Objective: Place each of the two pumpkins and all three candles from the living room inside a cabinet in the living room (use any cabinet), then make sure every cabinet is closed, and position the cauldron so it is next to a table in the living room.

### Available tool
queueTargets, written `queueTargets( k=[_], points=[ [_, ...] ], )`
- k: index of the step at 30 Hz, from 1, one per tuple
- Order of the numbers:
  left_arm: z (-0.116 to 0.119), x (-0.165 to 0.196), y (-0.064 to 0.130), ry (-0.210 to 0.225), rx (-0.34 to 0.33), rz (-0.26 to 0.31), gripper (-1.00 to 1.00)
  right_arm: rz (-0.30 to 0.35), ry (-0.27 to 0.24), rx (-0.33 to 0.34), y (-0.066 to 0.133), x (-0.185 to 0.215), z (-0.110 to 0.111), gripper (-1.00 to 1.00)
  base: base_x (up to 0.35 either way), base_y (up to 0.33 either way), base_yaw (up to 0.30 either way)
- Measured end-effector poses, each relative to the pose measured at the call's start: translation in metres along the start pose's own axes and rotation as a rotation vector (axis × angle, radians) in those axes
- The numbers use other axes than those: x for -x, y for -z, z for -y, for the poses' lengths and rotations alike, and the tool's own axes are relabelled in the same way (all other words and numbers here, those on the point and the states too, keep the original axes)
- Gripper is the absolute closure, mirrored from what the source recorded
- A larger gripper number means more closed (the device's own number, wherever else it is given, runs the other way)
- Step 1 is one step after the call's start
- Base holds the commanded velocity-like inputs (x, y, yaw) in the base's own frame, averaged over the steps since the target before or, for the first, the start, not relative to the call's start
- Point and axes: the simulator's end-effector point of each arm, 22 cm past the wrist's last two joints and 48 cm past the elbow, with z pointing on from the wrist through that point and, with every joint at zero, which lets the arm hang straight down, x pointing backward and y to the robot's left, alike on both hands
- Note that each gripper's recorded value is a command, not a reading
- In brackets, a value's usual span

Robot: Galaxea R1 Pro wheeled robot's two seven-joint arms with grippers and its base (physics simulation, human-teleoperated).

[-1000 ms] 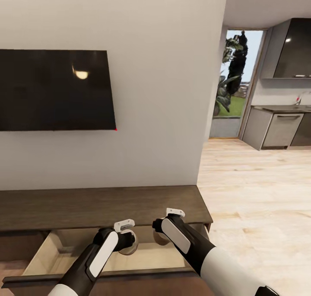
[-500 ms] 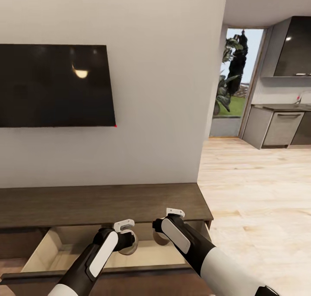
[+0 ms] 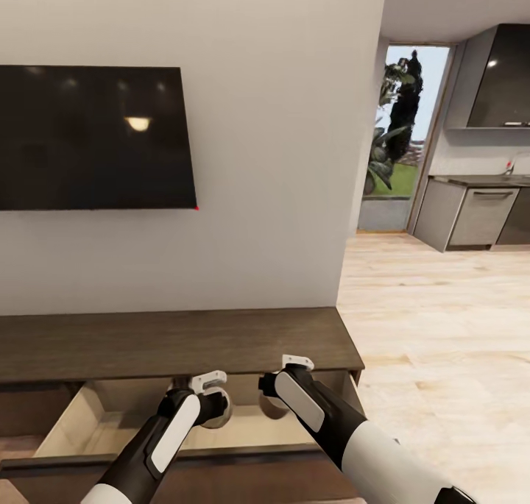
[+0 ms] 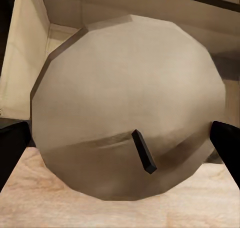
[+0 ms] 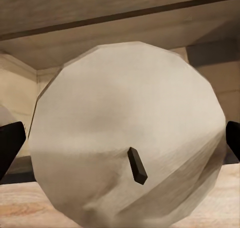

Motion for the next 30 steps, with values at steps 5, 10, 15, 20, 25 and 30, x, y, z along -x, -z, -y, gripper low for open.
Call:
queueTargets(
  k=[5, 10, 15, 20, 25, 30],
  points=[
    [-0.008, -0.005, -0.011, 0.017, 0.012, 0.016, 1.00, -0.005, 0.007, 0.010, -0.007, -0.008, -0.001, 1.00, 0.000, 0.000, 0.000],
    [-0.012, -0.006, -0.019, 0.026, 0.017, 0.040, 1.00, -0.005, 0.008, 0.011, -0.015, -0.014, 0.001, 1.00, 0.000, 0.000, 0.000],
    [-0.015, -0.010, -0.027, 0.015, 0.027, 0.052, 1.00, -0.006, 0.008, 0.011, -0.023, -0.021, 0.002, 1.00, 0.000, 0.000, 0.000],
    [-0.018, -0.016, -0.034, 0.014, 0.028, 0.053, 1.00, -0.005, 0.008, 0.011, -0.030, -0.028, 0.003, 1.00, 0.000, 0.000, 0.000],
    [-0.017, -0.018, -0.036, 0.015, 0.026, 0.054, 1.00, -0.003, 0.007, 0.011, -0.031, -0.029, 0.004, 1.00, 0.000, 0.000, 0.000],
    [-0.018, -0.017, -0.036, 0.015, 0.027, 0.053, 1.00, -0.003, 0.006, 0.011, -0.031, -0.029, 0.004, 1.00, 0.054, 0.000, 0.000]
  ],
)
